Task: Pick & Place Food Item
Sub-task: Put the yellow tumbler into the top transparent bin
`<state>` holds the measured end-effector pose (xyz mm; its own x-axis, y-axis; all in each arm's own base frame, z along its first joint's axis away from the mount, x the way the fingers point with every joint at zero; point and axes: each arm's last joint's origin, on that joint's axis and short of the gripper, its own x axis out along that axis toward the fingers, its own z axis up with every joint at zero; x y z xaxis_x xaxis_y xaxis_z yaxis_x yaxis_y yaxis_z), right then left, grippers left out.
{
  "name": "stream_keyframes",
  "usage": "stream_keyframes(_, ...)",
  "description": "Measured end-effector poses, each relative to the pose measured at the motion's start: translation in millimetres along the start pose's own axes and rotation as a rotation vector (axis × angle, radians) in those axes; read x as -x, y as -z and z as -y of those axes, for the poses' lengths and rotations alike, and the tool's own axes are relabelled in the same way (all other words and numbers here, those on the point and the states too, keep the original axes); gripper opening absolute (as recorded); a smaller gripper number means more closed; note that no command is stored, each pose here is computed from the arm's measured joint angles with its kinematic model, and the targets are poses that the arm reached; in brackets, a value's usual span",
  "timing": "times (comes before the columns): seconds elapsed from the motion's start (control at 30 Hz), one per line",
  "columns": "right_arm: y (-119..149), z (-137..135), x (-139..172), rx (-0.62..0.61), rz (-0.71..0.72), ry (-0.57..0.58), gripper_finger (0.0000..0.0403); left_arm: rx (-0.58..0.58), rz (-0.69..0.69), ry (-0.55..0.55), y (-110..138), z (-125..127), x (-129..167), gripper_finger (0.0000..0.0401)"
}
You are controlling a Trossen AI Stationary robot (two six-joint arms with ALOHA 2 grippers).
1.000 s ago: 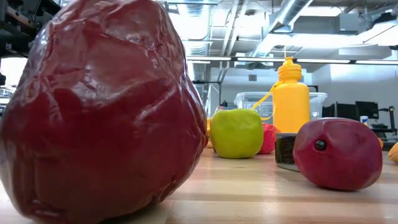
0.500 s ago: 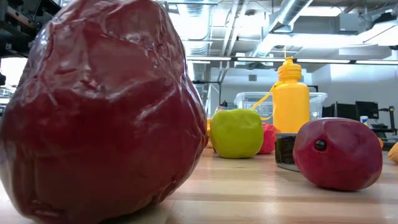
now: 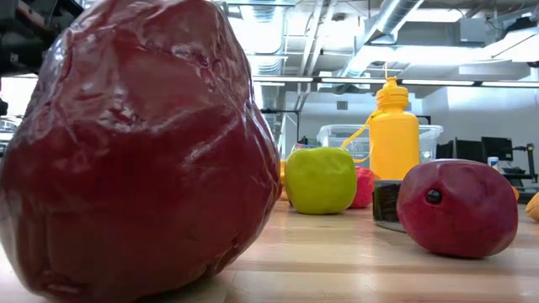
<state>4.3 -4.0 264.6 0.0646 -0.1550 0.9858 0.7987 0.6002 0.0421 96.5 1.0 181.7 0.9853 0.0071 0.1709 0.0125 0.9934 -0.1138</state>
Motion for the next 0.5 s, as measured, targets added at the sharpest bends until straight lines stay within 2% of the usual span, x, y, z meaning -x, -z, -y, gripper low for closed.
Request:
stream_keyframes(0.17,0.0,0.0,0.0,0.0,0.0,0.0,0.0399,0.141,0.143,-0.016,-13.3,0.3,0.9,0.0)
stream_keyframes(0.3,0.0,0.0,0.0,0.001,0.0,0.0,0.0399,0.233,0.326,0.033,-30.7,2.4,5.1,0.0)
stream_keyframes(0.5,0.0,0.0,0.0,0.0,0.0,0.0,0.0399,0.263,0.638,0.118,-57.9,5.6,19.5,0.0)
